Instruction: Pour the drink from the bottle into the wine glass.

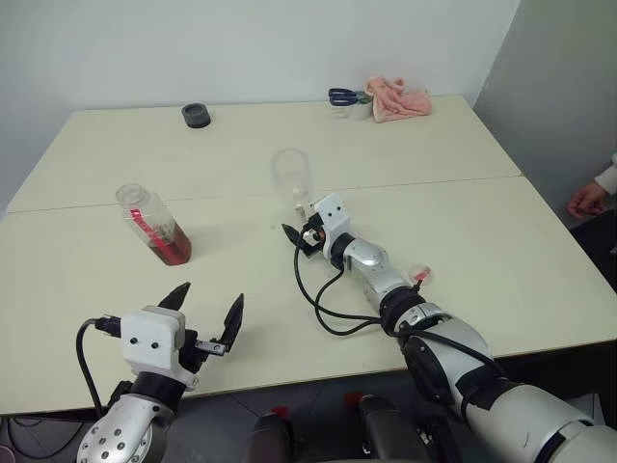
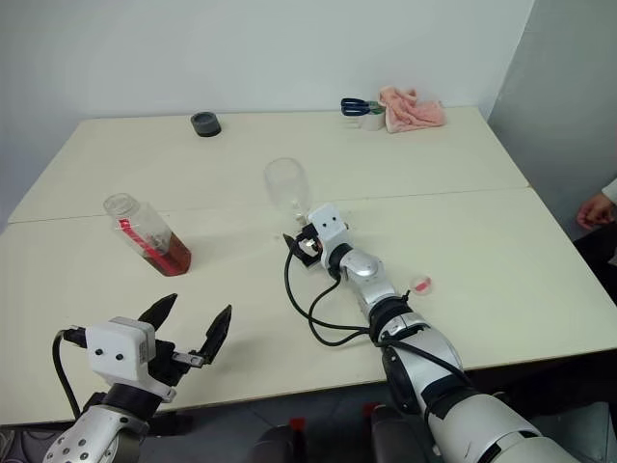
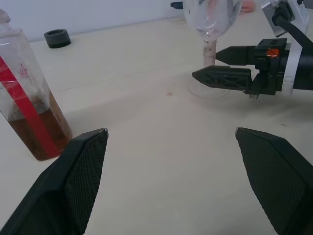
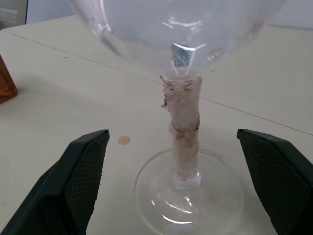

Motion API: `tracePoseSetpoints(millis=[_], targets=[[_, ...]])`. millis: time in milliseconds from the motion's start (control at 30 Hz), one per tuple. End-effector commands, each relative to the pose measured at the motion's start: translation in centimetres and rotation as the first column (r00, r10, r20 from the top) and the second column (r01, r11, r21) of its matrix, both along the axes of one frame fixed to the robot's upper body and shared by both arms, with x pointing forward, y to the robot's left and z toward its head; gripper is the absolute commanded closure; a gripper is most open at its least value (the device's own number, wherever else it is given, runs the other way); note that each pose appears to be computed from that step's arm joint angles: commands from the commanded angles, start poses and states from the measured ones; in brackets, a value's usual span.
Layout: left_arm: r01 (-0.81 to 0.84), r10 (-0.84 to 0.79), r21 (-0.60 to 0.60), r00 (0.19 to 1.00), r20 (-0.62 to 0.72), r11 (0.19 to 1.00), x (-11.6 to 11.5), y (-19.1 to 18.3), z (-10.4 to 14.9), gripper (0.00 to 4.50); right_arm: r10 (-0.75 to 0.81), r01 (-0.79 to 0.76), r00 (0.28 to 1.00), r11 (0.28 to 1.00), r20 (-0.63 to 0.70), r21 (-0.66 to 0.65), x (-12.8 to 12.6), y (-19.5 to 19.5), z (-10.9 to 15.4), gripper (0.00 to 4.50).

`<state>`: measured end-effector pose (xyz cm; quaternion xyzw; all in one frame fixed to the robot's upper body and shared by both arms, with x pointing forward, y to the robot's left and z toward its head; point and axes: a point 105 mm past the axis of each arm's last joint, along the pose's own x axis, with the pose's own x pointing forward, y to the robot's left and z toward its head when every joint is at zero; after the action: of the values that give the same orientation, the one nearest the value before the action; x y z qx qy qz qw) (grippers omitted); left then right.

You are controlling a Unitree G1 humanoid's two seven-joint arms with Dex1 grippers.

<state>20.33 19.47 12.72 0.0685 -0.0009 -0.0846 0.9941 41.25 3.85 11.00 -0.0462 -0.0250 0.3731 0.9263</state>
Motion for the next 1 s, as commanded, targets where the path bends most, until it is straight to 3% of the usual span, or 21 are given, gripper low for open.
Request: tracePoseSetpoints(millis=[33, 367, 567, 833, 1000], targets=[[0.01, -0.011, 0.011, 1.0, 0.021, 1.0, -0.2, -0.2, 0.6, 0.0, -0.001, 0.001, 1.0, 1.0, 0.026, 0.017, 0.1, 0.1, 0.8, 0.04], [0.001, -0.001, 0.012, 1.0, 0.016, 1.0, -0.4, 0.0, 0.5, 0.0, -0.021, 0.021, 0.999, 1.0, 0.026, 0.01, 0.4, -1.0, 0.6, 0.04], [-0.088, 0.088, -0.013, 0.996, 0.003, 0.996, -0.6, 1.5, -0.1, 0.0, 0.02, -0.022, 0.995, 1.0, 0.098, 0.014, -0.6, -6.0, 1.0, 0.04], [-0.166, 0.167, -0.035, 0.986, 0.01, 0.985, 0.0, 2.9, -0.6, 0.0, 0.104, -0.104, 0.985, 0.995, 0.139, -0.006, -6.0, -10.7, 5.5, 0.04], [-0.335, 0.338, -0.071, 0.94, 0.045, 0.94, 0.9, 6.7, -0.4, 0.0, 0.428, -0.428, 0.897, 0.903, 0.112, -0.028, -12.5, -9.8, 7.8, 0.04]])
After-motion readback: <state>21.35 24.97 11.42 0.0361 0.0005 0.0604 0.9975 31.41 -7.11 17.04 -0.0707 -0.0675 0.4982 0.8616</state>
